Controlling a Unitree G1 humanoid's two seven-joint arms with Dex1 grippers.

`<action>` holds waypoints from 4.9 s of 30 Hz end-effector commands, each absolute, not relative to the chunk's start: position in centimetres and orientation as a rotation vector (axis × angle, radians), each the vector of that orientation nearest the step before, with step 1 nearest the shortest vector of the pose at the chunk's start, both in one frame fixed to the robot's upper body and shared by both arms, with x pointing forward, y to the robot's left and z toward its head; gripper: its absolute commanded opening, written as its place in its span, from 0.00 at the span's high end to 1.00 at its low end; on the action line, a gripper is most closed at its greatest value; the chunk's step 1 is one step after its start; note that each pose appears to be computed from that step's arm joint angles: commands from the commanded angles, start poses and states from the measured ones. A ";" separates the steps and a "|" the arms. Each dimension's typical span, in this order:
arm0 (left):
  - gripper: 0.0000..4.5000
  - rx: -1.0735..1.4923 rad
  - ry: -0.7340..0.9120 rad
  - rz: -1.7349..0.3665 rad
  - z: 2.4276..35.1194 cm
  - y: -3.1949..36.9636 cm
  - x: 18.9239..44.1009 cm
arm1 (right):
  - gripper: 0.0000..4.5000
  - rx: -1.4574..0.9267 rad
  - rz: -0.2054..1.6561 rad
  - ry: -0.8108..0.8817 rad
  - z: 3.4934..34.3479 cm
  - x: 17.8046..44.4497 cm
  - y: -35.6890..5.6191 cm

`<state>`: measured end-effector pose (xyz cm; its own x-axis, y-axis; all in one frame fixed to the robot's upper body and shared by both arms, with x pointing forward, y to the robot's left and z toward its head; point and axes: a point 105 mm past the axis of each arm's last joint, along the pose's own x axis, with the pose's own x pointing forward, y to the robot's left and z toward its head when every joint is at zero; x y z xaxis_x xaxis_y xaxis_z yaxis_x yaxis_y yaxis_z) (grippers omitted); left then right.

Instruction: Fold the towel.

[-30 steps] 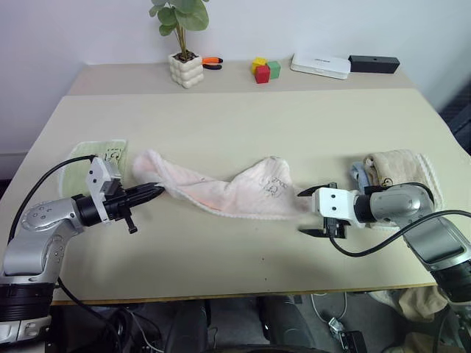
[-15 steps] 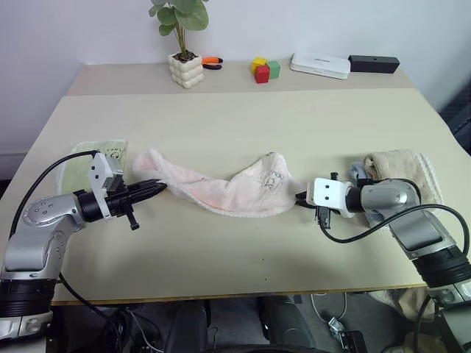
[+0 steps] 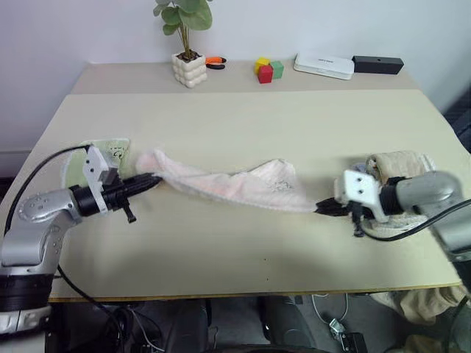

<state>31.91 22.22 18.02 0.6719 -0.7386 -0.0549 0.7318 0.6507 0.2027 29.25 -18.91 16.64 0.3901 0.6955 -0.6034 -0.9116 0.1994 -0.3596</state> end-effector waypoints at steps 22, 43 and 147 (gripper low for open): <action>1.00 0.446 -0.513 -0.400 31.3 25.1 42.3 | 0.99 -1.070 0.419 -0.484 31.0 41.4 -20.2; 1.00 0.530 -0.026 -1.130 17.8 22.3 33.3 | 0.80 -0.925 0.924 0.117 14.1 30.0 -20.8; 0.87 0.241 0.013 -0.783 13.5 23.2 37.8 | 0.87 -1.480 0.897 0.064 14.6 37.9 -22.1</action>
